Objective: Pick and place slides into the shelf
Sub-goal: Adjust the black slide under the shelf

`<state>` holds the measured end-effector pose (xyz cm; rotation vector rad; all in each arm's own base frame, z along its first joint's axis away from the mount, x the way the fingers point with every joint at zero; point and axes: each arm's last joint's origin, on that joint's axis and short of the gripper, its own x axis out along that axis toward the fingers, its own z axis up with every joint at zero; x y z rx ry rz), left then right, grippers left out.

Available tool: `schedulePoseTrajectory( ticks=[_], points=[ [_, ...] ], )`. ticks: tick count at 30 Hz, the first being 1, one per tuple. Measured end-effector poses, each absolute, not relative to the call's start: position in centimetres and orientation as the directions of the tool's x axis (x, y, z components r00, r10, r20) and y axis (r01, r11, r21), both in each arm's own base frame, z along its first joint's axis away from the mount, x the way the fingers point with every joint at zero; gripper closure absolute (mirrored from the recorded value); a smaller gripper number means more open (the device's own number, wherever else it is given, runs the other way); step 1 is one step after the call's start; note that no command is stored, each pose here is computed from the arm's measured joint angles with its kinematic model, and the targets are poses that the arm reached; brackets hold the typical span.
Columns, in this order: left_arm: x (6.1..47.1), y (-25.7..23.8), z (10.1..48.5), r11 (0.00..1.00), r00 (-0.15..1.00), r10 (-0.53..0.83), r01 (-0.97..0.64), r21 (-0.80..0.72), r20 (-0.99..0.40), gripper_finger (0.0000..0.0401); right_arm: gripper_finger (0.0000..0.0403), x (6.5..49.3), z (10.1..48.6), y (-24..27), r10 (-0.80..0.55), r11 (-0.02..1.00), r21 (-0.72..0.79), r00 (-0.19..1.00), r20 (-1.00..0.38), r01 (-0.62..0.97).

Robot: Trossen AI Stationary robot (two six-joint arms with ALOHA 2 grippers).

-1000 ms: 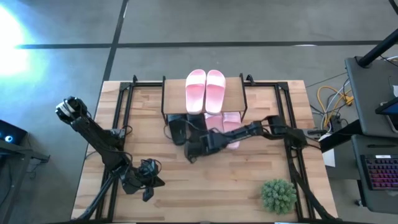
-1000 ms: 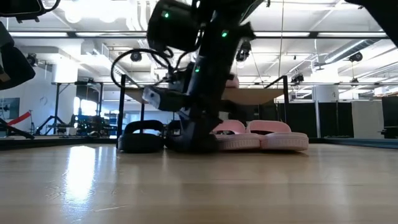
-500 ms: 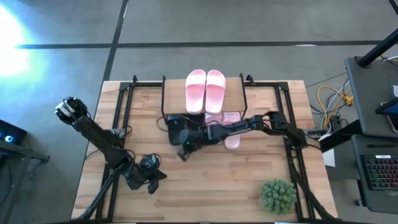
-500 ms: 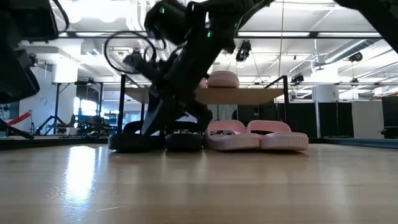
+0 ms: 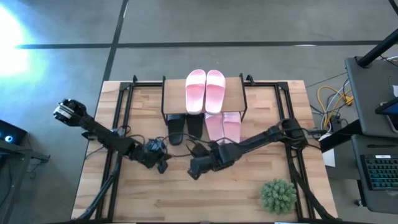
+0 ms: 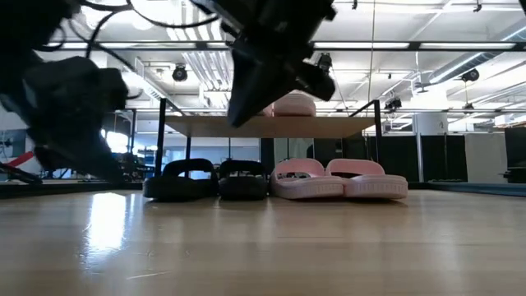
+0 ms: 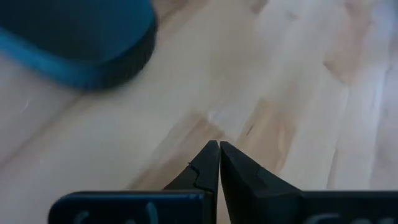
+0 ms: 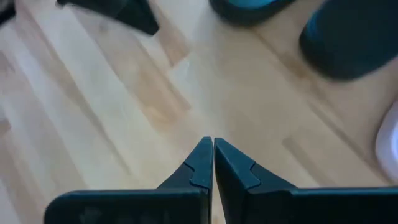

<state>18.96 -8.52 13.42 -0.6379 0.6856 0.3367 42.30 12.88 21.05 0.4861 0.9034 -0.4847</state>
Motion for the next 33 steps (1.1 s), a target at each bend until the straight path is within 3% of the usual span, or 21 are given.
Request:
schedulePoseTrajectory(
  ticks=[3,13,21,26,33],
  points=[
    [19.7,-7.4,13.5,0.789,0.74,0.077,-0.454,-0.413,-0.668,0.0401,0.0394,41.8,21.0,13.9,-0.201,0.775,0.189,0.519,-0.831,0.602],
    [20.9,-2.6,13.3,0.838,0.7,0.241,-0.5,-0.221,-0.672,0.0401,0.0394,40.8,21.1,15.9,-0.28,0.714,0.202,0.538,-0.795,0.67],
    [21.0,0.6,13.1,0.812,0.646,0.343,-0.568,-0.13,-0.681,0.0401,0.0394,40.4,20.9,15.9,-0.302,0.678,0.197,0.512,-0.804,0.708],
    [20.9,-0.1,13.7,0.85,0.693,0.207,-0.477,-0.225,-0.69,0.0401,0.0394,40.5,20.6,15.3,-0.31,0.665,0.19,0.499,-0.809,0.722],
    [18.1,-3.8,16.4,0.828,0.749,0.007,-0.376,-0.416,-0.662,0.0401,0.0394,41.0,18.7,11.4,-0.247,0.535,0.226,0.406,-0.88,0.814]
  ],
)
